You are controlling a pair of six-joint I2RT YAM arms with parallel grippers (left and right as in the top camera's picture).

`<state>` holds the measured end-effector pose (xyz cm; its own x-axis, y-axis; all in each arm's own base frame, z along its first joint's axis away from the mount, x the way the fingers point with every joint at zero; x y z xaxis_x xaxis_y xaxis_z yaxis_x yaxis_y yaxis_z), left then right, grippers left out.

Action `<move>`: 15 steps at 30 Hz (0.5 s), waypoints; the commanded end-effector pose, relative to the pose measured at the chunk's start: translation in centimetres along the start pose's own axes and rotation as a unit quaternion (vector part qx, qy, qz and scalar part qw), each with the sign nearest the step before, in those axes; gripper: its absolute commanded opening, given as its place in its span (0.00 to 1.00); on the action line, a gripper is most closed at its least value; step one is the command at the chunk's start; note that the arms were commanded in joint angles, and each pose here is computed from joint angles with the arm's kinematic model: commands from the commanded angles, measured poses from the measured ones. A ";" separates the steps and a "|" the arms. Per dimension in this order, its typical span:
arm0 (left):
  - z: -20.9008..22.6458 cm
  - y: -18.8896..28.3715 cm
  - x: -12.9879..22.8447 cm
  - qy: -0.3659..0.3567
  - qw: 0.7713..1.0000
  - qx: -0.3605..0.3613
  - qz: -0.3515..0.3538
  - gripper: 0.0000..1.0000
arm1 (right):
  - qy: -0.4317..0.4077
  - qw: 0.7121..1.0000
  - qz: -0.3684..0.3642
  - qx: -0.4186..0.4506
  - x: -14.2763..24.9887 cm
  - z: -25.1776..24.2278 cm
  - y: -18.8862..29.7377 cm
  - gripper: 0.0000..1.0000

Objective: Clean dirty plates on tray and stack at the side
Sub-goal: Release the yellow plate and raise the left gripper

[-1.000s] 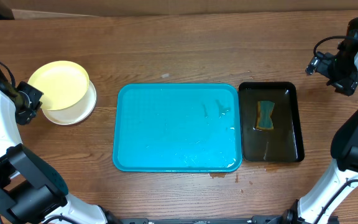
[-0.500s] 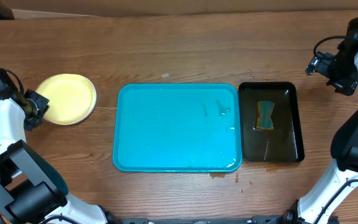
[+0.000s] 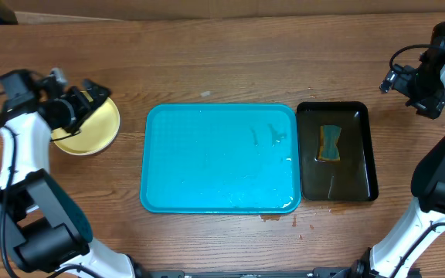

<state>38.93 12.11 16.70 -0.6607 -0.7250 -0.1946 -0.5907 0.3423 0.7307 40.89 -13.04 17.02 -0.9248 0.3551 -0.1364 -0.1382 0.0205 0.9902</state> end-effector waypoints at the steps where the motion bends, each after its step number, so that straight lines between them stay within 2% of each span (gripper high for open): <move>1: -2.7 -2.4 2.3 -0.066 0.997 0.011 0.038 1.00 | -0.004 1.000 -0.014 -0.003 -0.2 -0.1 1.0 1.00; 8: -4.3 -4.5 4.2 -0.116 0.991 -0.067 0.025 1.00 | -0.004 1.000 -0.014 -0.003 -0.2 -0.1 1.0 1.00; 15: -5.1 -5.1 5.0 -0.133 0.988 -0.078 0.027 1.00 | -0.004 1.000 -0.014 -0.003 -0.2 -0.1 1.0 1.00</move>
<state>40.85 3.55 15.84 -0.7947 -0.5371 -0.2827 -0.4947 0.3033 0.8145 40.89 -13.04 17.02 -0.9248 0.3551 -0.1364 -0.1382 0.0205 0.9902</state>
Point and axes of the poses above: each gripper's point midway between its finger pads, its own y axis back along the fingers, its own z axis along the line the jaws close on, x = y × z, the point moved 7 cm from there along y, back along the fingers, and after that the axes turned 13 degrees about y, right-handed, at the moved point
